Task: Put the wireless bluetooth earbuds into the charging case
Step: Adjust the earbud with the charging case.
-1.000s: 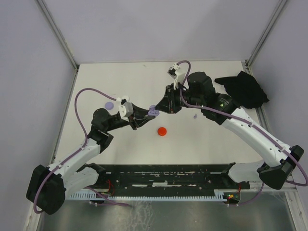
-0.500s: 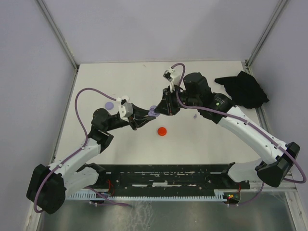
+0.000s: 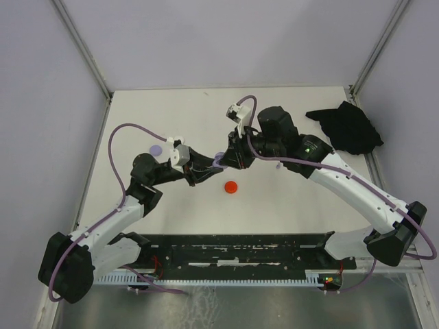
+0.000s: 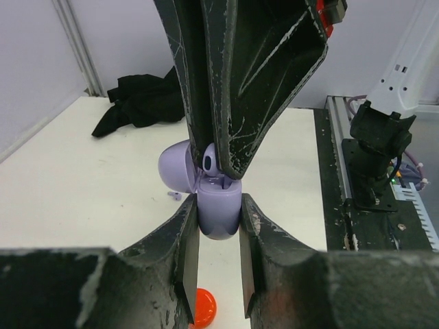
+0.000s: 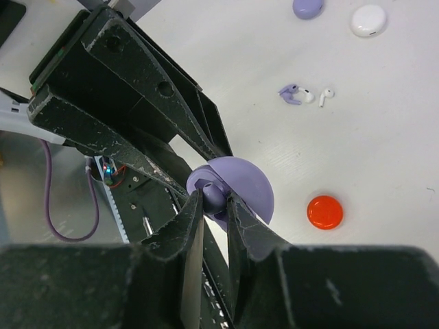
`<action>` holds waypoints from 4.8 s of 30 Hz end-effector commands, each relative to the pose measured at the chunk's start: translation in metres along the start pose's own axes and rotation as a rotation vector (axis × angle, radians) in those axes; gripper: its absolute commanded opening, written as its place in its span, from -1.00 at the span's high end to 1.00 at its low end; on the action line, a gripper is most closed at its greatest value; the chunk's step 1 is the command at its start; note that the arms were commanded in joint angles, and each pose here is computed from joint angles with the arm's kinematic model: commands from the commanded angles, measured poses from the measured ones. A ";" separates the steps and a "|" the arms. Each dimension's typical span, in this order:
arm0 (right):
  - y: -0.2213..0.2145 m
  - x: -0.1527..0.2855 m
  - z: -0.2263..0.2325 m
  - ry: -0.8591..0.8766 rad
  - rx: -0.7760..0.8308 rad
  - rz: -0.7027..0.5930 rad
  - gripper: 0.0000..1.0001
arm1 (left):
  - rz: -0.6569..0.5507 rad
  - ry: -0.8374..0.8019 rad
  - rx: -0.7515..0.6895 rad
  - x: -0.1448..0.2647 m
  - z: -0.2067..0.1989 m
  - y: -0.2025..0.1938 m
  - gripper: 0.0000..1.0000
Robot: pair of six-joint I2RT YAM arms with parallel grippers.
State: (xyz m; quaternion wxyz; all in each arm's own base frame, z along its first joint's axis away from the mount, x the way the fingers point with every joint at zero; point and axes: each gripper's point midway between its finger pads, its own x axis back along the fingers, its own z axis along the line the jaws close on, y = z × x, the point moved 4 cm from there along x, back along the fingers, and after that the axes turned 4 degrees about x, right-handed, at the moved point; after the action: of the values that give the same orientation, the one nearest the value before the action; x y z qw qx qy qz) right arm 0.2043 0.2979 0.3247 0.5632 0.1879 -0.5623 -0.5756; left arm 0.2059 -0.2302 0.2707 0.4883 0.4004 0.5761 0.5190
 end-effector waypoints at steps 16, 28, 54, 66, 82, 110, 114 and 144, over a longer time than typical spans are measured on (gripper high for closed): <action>0.023 0.010 0.020 0.101 0.193 -0.067 0.24 | -0.069 -0.044 0.007 -0.009 -0.001 0.021 0.95; 0.028 0.006 0.017 0.085 0.181 -0.069 0.21 | -0.116 -0.044 0.039 -0.009 -0.002 0.021 0.95; 0.051 0.048 0.010 -0.171 -0.053 -0.076 -0.14 | -0.243 0.037 0.032 -0.012 0.011 0.032 0.95; 0.044 0.027 0.010 -0.136 -0.155 -0.075 0.17 | -0.258 -0.013 0.021 -0.016 0.007 0.038 0.95; 0.048 0.010 0.013 -0.061 -0.120 -0.064 0.31 | -0.252 -0.064 0.007 -0.017 0.002 0.041 0.95; 0.049 0.005 0.018 0.046 0.079 -0.067 0.33 | -0.302 -0.109 0.045 -0.019 -0.004 0.050 0.95; 0.057 0.007 0.016 0.018 0.073 -0.096 0.26 | -0.300 -0.101 0.053 -0.018 -0.003 0.047 0.95; 0.070 0.070 -0.005 -0.320 0.018 -0.196 -0.02 | -0.398 0.015 -0.025 -0.024 0.020 0.061 0.95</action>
State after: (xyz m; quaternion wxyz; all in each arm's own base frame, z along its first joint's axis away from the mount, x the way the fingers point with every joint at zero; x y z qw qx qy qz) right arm 0.2139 0.2767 0.4094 0.4543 0.1853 -0.6015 -0.6305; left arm 0.2251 -0.2445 0.3078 0.5495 0.3264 0.6485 0.4134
